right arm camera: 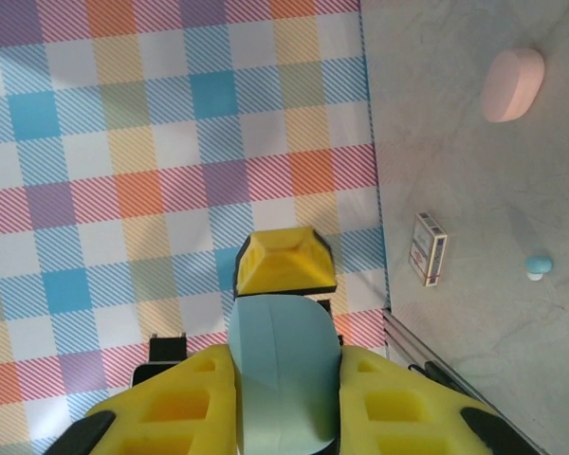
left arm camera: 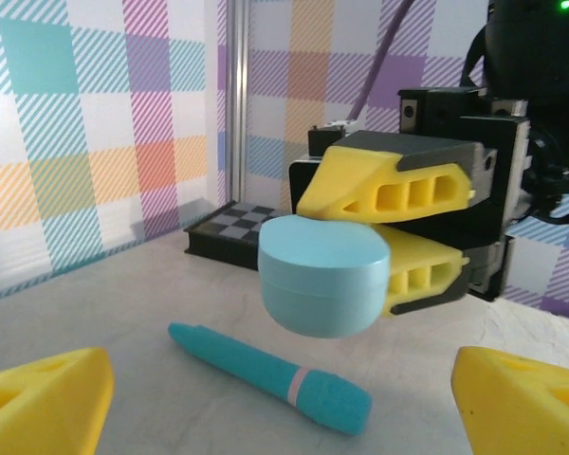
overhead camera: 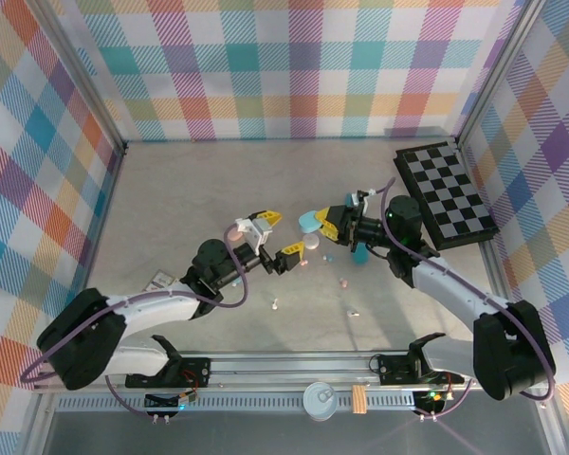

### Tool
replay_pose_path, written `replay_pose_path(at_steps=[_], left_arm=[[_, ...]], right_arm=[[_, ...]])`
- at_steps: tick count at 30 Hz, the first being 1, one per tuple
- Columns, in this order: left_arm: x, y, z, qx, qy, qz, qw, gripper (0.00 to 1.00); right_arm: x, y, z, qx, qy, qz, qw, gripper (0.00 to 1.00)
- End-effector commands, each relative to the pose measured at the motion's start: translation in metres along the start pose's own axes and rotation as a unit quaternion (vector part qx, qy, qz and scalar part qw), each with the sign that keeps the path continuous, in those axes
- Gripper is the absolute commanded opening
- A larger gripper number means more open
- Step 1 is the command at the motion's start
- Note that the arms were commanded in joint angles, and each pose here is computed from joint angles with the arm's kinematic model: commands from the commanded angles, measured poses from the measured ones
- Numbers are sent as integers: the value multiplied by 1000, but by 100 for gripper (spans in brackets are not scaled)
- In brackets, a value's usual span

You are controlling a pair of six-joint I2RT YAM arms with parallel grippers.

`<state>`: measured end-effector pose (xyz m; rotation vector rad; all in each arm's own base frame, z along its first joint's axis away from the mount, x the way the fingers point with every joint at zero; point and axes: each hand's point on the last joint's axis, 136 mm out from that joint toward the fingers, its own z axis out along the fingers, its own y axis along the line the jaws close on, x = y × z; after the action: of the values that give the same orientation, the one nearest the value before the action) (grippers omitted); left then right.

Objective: Insert the wireless bluetooth earbuds into the charging case

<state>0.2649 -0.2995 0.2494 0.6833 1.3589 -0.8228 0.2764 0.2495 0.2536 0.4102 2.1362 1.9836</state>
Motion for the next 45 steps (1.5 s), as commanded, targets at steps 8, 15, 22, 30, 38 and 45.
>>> replay_pose_path(at_steps=[8,15,22,30,38,45], left_arm=[[-44,-18,24,54,-105,6,993,80],[-42,-30,36,67,-105,9,992,76],[-41,-29,43,60,-106,-1,993,63],[-41,-31,46,65,-105,-4,992,55],[-37,-32,48,69,-101,-2,993,55],[-36,-33,48,71,-101,1,992,46]], right_arm=[[3,31,-3,-38,1,-30,999,16],[2,39,-2,-52,1,-38,998,16],[4,44,-1,-60,3,-44,997,16],[5,44,0,-60,5,-42,997,16],[6,48,0,-63,8,-41,997,16],[7,45,0,-57,11,-34,998,15]])
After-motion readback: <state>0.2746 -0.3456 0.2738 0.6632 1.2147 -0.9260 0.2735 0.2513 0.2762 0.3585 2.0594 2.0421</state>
